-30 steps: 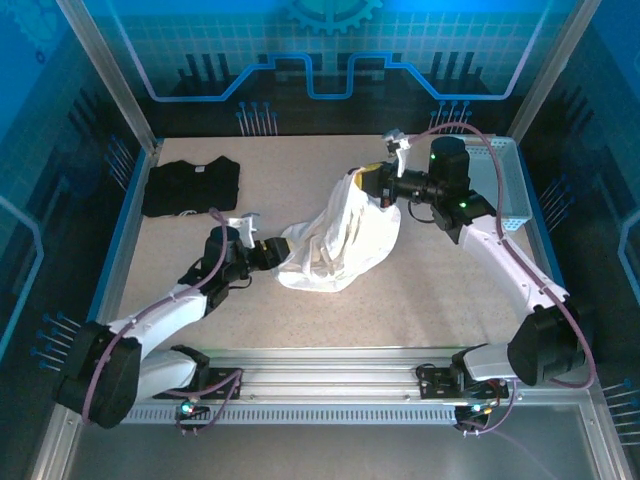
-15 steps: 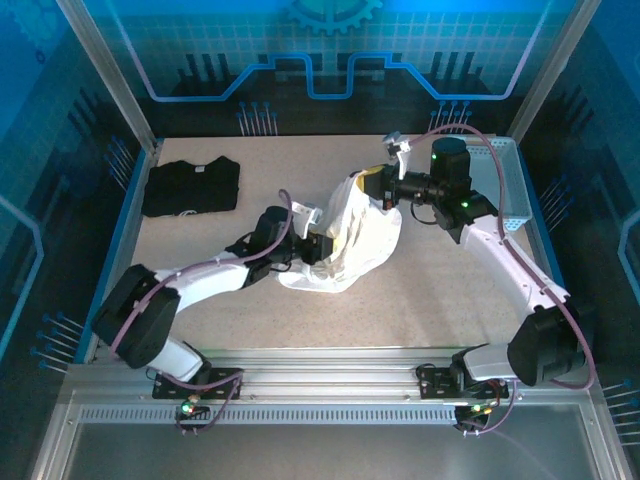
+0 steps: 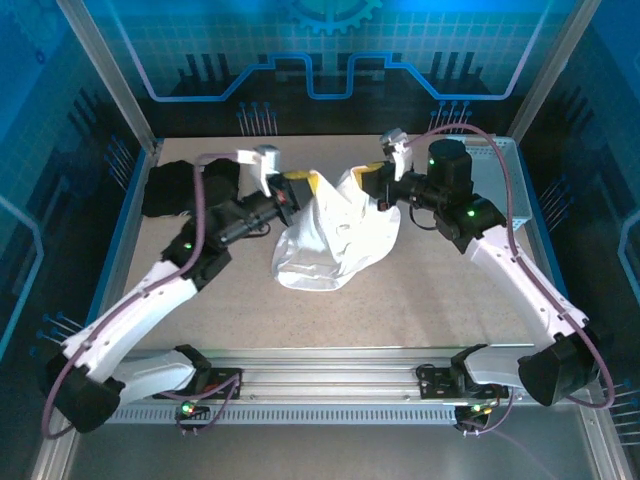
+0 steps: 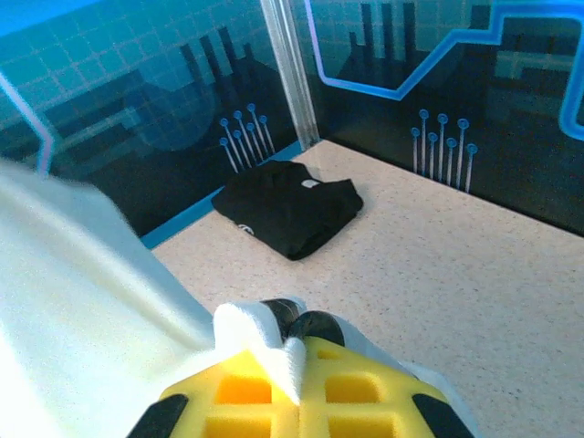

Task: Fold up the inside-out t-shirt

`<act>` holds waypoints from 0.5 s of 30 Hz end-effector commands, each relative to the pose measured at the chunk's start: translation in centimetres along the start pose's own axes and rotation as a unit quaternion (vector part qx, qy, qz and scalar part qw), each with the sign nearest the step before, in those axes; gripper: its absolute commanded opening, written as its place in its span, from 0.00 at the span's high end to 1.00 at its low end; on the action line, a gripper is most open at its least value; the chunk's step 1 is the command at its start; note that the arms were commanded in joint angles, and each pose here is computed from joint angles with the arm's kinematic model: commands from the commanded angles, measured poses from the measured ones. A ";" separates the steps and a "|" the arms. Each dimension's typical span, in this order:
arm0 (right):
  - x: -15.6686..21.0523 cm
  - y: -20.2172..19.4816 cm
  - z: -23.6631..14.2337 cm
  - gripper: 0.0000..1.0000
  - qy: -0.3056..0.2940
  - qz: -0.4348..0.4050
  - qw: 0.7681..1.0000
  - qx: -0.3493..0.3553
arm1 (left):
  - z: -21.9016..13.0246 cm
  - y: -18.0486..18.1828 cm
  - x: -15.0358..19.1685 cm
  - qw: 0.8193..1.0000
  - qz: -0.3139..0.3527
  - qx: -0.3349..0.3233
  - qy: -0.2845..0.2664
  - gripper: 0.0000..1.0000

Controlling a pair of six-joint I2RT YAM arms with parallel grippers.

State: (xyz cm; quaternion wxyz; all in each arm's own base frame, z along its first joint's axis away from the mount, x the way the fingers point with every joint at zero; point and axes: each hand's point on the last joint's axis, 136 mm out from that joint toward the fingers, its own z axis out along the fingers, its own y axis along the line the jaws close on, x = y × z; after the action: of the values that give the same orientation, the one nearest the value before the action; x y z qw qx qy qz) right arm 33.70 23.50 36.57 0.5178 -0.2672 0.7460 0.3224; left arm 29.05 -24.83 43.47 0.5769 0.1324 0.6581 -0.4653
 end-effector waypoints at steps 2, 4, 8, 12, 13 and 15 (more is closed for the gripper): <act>-1.4 -1.7 -0.8 1.00 0.008 -0.007 0.997 0.079 | 0.3 -0.5 -0.6 0.999 -0.036 -0.007 0.023 1.00; -1.7 -1.6 -1.1 1.00 0.002 -0.010 0.997 0.080 | 0.2 0.4 -0.7 0.999 -0.023 -0.036 0.027 1.00; -2.3 -2.5 -2.3 1.00 -0.011 0.001 0.995 0.100 | -1.7 2.4 -2.7 0.997 -0.038 -0.070 -0.013 1.00; -1.9 -3.9 -2.8 1.00 -0.004 0.023 0.993 0.116 | -2.6 4.3 -2.6 0.992 -0.033 -0.118 -0.012 1.00; -1.8 -4.0 -3.0 1.00 -0.004 0.026 0.994 0.109 | -3.0 5.9 -2.2 0.987 -0.036 -0.157 -0.010 1.00; -2.1 -2.7 -3.3 1.00 -0.017 0.018 0.998 0.062 | -3.6 8.8 -0.7 0.976 -0.040 -0.216 0.000 1.00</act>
State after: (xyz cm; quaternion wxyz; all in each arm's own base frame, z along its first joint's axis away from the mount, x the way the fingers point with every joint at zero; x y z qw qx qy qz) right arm 35.81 19.47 36.74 0.5251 -0.2003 0.7870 0.2543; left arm 32.19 -19.95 42.18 0.5691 0.0315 0.7190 -0.3978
